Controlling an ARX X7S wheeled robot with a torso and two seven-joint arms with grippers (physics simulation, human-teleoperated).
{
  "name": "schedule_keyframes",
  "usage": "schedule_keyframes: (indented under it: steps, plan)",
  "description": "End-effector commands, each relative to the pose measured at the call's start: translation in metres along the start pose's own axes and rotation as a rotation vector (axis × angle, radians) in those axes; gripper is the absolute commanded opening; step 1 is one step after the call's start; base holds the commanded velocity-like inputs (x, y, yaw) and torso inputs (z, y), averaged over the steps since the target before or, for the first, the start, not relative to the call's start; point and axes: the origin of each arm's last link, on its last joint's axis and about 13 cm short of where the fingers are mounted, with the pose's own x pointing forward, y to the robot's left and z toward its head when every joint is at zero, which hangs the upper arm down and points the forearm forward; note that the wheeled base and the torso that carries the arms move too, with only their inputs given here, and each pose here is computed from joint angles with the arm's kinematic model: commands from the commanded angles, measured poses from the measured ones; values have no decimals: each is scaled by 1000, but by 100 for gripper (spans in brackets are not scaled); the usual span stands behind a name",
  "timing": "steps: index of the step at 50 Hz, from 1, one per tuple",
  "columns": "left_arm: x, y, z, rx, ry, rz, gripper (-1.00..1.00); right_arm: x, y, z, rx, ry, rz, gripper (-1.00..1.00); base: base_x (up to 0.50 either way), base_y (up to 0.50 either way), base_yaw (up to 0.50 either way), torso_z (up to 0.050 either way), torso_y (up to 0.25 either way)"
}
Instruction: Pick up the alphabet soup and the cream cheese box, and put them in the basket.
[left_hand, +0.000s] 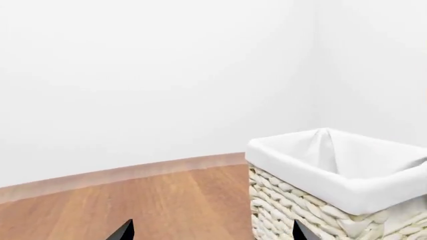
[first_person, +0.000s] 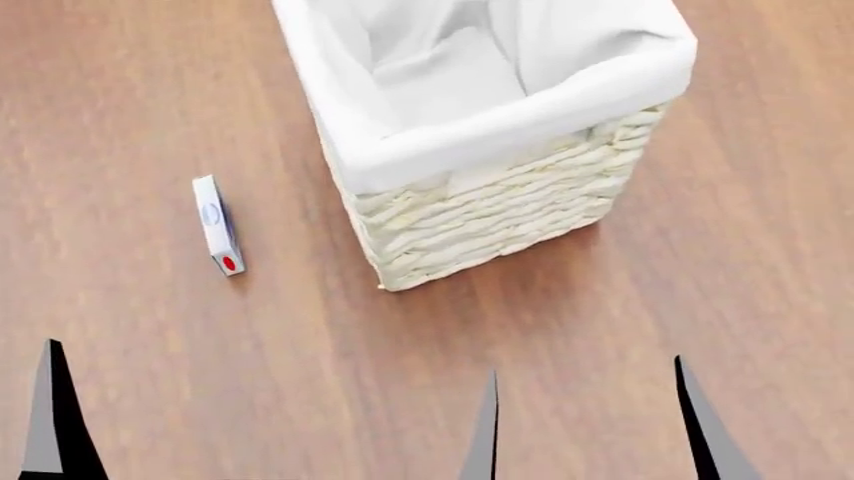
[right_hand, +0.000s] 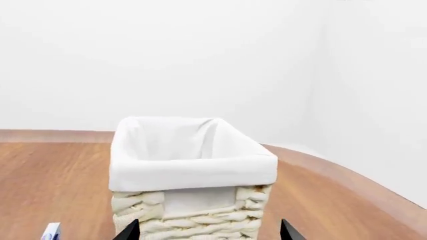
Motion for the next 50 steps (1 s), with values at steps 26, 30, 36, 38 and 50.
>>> schedule_keyframes:
  steps: [26, 30, 36, 38, 50]
  plan:
    - [3, 2, -7, 12, 12, 8, 100, -28, 2, 22, -60, 198, -3, 100, 0, 0, 0, 0, 0]
    - [3, 0, -8, 3, 12, 3, 100, -33, -3, 19, -76, 273, -17, 100, 0, 0, 0, 0, 0]
    - [4, 1, -9, 2, 12, 2, 100, -39, -5, 23, -84, 378, -16, 100, 0, 0, 0, 0, 0]
    - [4, 0, -10, -2, 13, 3, 100, -40, -4, 24, -72, 400, 7, 100, 0, 0, 0, 0, 0]
    - [5, -1, -13, -8, 21, -2, 100, -43, -4, 26, -59, 480, -1, 100, 0, 0, 0, 0, 0]
